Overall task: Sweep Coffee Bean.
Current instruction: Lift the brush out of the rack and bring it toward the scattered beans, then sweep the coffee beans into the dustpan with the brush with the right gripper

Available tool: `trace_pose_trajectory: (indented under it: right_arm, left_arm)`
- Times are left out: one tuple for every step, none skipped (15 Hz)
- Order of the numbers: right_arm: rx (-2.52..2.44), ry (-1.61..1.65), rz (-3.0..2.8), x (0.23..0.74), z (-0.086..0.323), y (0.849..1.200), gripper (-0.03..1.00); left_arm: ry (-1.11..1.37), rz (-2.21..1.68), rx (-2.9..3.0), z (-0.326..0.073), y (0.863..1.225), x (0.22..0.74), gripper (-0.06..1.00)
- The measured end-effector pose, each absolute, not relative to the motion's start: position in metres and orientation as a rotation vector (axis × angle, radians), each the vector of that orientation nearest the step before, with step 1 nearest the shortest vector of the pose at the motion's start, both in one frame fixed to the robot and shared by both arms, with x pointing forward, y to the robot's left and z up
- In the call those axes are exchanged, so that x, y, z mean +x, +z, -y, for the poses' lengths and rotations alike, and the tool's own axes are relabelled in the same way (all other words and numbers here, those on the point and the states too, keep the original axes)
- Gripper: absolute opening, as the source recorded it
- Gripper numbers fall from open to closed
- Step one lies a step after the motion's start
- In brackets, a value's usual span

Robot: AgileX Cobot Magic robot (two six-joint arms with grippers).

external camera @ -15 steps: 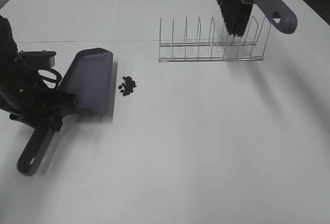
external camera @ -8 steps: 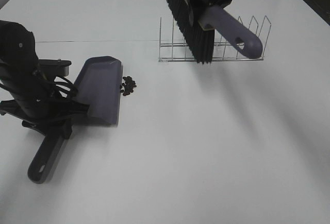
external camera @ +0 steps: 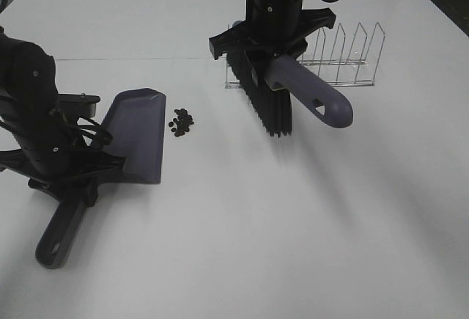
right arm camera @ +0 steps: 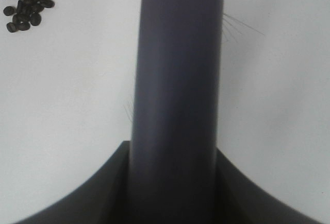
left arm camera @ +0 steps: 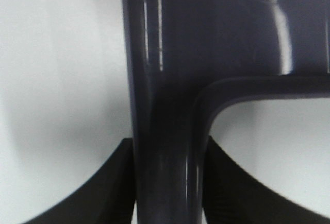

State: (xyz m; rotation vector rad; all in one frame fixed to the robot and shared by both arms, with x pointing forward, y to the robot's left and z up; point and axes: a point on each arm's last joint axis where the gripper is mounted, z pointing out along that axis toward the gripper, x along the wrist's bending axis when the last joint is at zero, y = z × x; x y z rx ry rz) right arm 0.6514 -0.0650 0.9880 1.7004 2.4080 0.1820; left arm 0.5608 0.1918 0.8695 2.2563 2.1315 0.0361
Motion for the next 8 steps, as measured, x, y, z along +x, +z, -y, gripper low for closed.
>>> trace_pose_trajectory:
  right_arm:
    - [1.722, 0.175, -2.395, 0.653, 0.064, 0.981, 0.31]
    - [1.729, 0.167, -2.395, 0.654, 0.063, 0.976, 0.31]
    - [1.732, 0.124, -2.401, 0.655, 0.057, 0.957, 0.31]
    - [1.715, 0.083, -2.412, 0.654, 0.051, 0.941, 0.31]
    - [1.673, 0.047, -2.423, 0.652, 0.043, 0.928, 0.31]
    - [1.648, 0.038, -2.429, 0.650, 0.037, 0.924, 0.31]
    - [1.594, 0.032, -2.437, 0.646, 0.023, 0.918, 0.31]
    - [1.555, 0.035, -2.451, 0.643, 0.009, 0.914, 0.31]
  left_arm:
    - [0.028, -2.133, 2.259, -0.191, 0.867, 0.561, 0.35]
    - [0.028, -2.133, 2.260, -0.191, 0.867, 0.562, 0.35]
    - [0.026, -2.131, 2.265, -0.191, 0.866, 0.562, 0.35]
    - [0.026, -2.124, 2.271, -0.191, 0.866, 0.562, 0.35]
    - [0.026, -2.122, 2.273, -0.191, 0.866, 0.562, 0.35]
    - [0.022, -2.122, 2.270, -0.191, 0.866, 0.562, 0.35]
    - [0.021, -2.121, 2.271, -0.191, 0.866, 0.562, 0.35]
    - [0.020, -2.121, 2.271, -0.191, 0.866, 0.562, 0.35]
